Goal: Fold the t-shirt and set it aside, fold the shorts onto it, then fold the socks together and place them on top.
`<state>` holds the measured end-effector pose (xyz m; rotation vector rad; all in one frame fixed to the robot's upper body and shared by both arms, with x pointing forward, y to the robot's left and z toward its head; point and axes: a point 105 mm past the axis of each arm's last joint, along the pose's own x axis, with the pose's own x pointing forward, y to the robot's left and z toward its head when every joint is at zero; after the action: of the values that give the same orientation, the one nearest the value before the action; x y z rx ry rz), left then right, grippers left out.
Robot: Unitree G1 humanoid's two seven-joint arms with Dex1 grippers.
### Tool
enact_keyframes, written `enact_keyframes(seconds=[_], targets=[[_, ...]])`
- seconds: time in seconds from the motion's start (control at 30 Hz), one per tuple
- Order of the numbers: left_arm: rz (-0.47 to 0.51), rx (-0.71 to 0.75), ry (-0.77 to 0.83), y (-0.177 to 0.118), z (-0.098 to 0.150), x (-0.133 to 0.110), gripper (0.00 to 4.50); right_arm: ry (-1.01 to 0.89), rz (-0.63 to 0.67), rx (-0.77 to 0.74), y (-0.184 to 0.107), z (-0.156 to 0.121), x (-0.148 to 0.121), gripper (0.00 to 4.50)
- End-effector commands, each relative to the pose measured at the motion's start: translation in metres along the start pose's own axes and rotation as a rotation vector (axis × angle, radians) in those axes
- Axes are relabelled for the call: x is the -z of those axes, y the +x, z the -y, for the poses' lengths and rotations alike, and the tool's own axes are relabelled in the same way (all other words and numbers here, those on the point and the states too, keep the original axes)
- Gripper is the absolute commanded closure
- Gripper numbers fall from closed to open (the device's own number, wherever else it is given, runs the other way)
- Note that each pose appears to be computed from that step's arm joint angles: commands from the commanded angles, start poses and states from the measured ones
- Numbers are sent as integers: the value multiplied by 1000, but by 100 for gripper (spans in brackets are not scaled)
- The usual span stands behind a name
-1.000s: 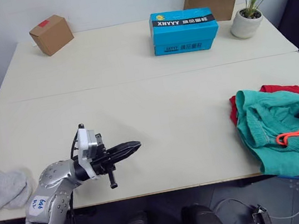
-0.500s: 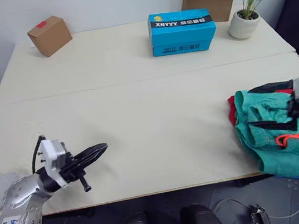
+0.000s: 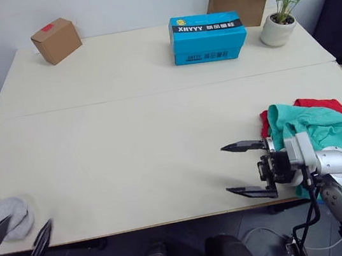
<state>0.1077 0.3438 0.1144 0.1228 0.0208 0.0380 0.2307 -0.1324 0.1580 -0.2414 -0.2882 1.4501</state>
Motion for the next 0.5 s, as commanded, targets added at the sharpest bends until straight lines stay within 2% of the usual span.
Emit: enact_keyframes(seconds=[0.03,0.1,0.17,0.4,0.5], targets=[[-40,-181,17,-35,-24,7,3,-41,-16,37,-2,5,1,0],[-67,-308,-20,-58,-37,15,3,-27,-16,72,-2,8,2,0],[-68,-368,-57,-66,-43,19,3,3,-17,65,0,5,2,0],[-42,-371,-111,-53,-46,15,3,25,4,74,6,1,0,0],[-80,-380,-121,-47,-53,19,3,4,-6,39,5,-8,0,0]])
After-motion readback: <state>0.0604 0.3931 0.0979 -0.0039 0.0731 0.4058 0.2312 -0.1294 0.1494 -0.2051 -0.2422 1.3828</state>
